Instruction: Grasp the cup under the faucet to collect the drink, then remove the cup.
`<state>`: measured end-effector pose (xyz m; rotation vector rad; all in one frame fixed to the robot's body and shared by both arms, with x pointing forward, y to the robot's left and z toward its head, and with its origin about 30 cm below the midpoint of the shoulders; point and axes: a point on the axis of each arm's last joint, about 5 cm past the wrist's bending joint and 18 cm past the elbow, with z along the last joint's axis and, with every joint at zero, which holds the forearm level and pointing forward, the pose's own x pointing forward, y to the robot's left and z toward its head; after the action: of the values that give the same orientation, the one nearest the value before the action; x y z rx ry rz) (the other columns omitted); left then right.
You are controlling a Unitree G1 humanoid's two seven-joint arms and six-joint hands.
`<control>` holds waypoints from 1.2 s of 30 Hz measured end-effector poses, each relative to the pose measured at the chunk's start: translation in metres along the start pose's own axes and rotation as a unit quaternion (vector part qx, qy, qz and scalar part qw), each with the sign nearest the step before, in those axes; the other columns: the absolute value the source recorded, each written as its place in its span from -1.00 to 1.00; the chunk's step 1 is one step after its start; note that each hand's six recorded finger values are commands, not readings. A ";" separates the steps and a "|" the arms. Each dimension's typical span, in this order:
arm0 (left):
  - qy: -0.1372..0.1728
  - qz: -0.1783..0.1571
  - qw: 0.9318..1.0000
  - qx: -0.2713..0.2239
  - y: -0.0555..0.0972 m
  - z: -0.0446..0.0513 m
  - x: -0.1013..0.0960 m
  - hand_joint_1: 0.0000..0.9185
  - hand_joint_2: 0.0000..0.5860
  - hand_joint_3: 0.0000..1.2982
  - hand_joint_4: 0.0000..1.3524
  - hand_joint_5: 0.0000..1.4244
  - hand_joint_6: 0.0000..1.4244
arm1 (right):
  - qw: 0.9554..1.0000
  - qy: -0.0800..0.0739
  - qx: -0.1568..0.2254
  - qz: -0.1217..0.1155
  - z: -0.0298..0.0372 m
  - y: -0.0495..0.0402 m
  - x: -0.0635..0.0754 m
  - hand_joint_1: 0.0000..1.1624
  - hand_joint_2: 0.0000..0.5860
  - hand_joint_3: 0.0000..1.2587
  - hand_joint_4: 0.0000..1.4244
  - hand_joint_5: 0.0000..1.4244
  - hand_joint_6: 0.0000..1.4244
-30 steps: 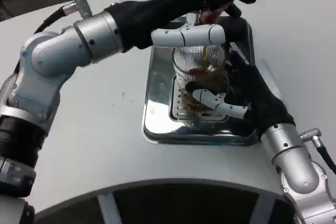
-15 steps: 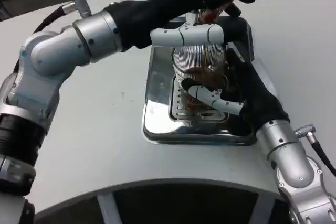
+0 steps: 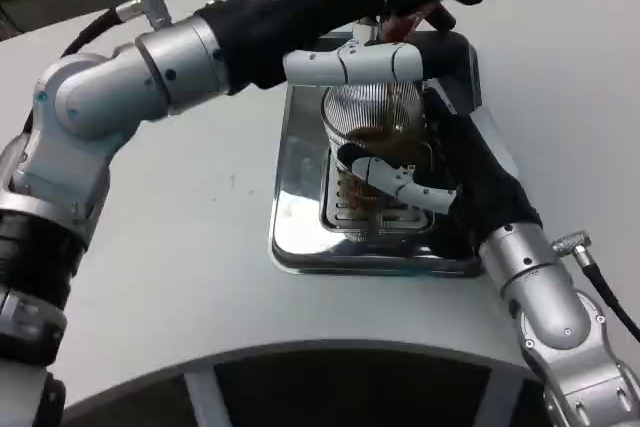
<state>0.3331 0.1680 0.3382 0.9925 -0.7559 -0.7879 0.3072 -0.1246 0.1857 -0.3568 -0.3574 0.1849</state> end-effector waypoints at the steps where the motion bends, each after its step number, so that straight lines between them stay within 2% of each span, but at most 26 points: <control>1: 0.000 0.000 1.000 0.000 0.000 -0.0002 0.000 -1.00 -0.57 -0.76 -0.82 -0.70 -0.80 | 1.000 -0.001 0.000 0.001 -0.0004 0.0002 0.000 0.28 -0.29 -1.00 -0.98 -0.80 -0.93; 9: 0.000 -0.001 1.000 0.000 0.000 -0.0013 0.000 -1.00 -0.57 -0.76 -0.82 -0.70 -0.80 | 1.000 -0.004 0.002 -0.001 -0.0012 0.0012 0.002 0.31 -0.28 -0.92 -0.87 -0.73 -0.84; 14: 0.001 -0.001 1.000 0.000 0.000 -0.0017 0.000 -1.00 -0.57 -0.76 -0.81 -0.70 -0.80 | 1.000 -0.004 0.001 -0.009 -0.0012 0.0028 0.002 0.32 -0.28 -0.90 -0.81 -0.68 -0.80; 36: 0.001 -0.001 1.000 0.000 0.000 -0.0040 -0.002 -1.00 -0.54 -0.75 -0.79 -0.69 -0.80 | 0.999 -0.007 -0.012 -0.036 -0.0012 0.0190 0.003 0.36 -0.27 -0.81 -0.68 -0.52 -0.67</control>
<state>0.3357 0.1710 0.3364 0.9945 -0.7532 -0.7875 0.3080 -0.1068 0.1784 -0.3664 -0.3854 0.1135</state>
